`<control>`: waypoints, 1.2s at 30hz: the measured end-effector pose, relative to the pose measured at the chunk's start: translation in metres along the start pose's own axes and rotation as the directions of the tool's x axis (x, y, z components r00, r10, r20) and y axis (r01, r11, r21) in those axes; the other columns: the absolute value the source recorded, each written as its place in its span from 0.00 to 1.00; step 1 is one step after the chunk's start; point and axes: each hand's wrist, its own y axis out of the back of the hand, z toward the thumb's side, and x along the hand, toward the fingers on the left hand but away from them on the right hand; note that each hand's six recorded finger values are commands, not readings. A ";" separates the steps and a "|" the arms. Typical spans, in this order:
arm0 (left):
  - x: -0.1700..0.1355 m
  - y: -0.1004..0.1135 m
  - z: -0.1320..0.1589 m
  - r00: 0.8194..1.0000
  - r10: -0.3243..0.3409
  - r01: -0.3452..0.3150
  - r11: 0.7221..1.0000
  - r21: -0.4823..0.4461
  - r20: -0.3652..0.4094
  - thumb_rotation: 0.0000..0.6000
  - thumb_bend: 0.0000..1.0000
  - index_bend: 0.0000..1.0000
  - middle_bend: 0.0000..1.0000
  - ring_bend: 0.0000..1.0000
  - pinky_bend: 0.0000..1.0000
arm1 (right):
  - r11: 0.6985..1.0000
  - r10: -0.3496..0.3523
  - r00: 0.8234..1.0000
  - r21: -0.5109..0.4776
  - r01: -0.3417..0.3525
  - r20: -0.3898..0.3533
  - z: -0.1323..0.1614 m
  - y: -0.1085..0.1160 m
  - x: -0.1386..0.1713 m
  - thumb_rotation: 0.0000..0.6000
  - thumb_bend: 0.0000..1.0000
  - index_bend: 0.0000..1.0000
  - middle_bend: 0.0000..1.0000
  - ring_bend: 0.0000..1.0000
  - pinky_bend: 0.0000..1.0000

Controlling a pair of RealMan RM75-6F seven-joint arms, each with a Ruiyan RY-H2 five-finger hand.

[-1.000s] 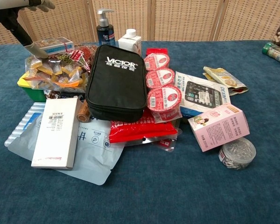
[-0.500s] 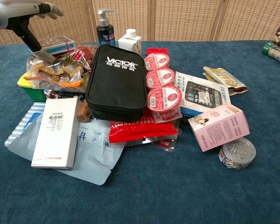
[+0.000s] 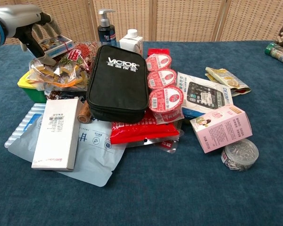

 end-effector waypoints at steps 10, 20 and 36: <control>0.000 0.013 -0.001 0.993 0.118 -0.118 0.993 0.010 -0.008 1.00 0.10 0.77 0.84 0.80 0.88 | 1.000 0.003 1.000 -0.003 -0.003 -0.003 0.001 0.000 0.000 1.00 0.00 0.00 0.00 0.00 0.00; -0.009 0.029 -0.001 0.988 0.156 -0.156 0.987 -0.028 0.012 1.00 0.12 0.78 0.84 0.81 0.88 | 1.000 0.004 1.000 0.002 -0.004 -0.003 0.001 -0.001 0.000 1.00 0.00 0.00 0.00 0.00 0.00; -0.071 0.123 0.017 0.951 0.296 -0.287 0.953 -0.096 0.091 1.00 0.11 0.75 0.82 0.80 0.88 | 1.000 -0.004 1.000 -0.008 0.004 -0.023 0.007 0.002 0.003 1.00 0.00 0.00 0.00 0.00 0.00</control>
